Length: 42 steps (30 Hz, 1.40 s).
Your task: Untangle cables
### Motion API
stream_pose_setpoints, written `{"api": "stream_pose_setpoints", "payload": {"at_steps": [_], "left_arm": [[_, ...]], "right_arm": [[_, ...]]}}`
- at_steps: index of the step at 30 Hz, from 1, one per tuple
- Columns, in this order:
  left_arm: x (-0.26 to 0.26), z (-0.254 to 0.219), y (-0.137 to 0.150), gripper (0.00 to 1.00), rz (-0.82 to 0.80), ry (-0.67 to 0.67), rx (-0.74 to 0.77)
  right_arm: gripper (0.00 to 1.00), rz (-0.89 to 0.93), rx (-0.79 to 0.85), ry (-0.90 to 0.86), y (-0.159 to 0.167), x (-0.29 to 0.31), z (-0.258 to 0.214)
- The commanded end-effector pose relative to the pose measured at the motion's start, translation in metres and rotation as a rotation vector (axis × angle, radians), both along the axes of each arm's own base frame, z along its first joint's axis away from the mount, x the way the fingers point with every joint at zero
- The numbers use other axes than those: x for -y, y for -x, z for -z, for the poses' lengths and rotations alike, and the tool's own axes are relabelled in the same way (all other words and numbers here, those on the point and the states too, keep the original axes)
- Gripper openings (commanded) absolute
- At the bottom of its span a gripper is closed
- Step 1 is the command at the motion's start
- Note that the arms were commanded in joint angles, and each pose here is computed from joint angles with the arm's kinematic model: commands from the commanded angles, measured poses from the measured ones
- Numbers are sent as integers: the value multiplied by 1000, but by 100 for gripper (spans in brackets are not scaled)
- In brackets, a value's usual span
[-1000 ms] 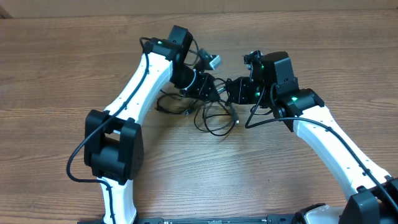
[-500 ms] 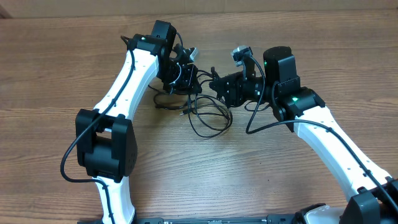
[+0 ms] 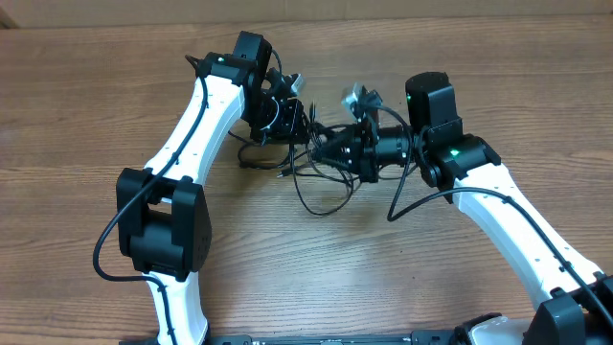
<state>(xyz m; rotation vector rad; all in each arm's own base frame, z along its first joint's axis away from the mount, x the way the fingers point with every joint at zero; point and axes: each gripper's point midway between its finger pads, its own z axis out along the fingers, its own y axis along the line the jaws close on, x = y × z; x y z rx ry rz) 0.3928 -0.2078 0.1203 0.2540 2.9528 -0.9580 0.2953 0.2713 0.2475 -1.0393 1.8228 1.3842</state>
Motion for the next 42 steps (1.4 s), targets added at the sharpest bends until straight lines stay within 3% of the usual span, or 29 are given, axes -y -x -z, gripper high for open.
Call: {"api": "stream_pose_setpoints", "payload": {"at_steps": [1,14,31,35,42], "left_arm": [[-12,-8,-20,11,-103,-41,39],[-11,-17,-48,15,-271,14,47],[-28,-19,-56,13,-308,34,49],[-29,-18,-54,13,-295,25,49],[-38,-10,-46,9,-290,-35,28]], "right_arm": [[4,-208,127,-125,43,0,-30],[4,-259,146,-54,66,10,-1],[4,-105,-39,391,64,44,75],[4,-69,-28,371,53,40,71],[4,152,-74,300,5,29,52]]}}
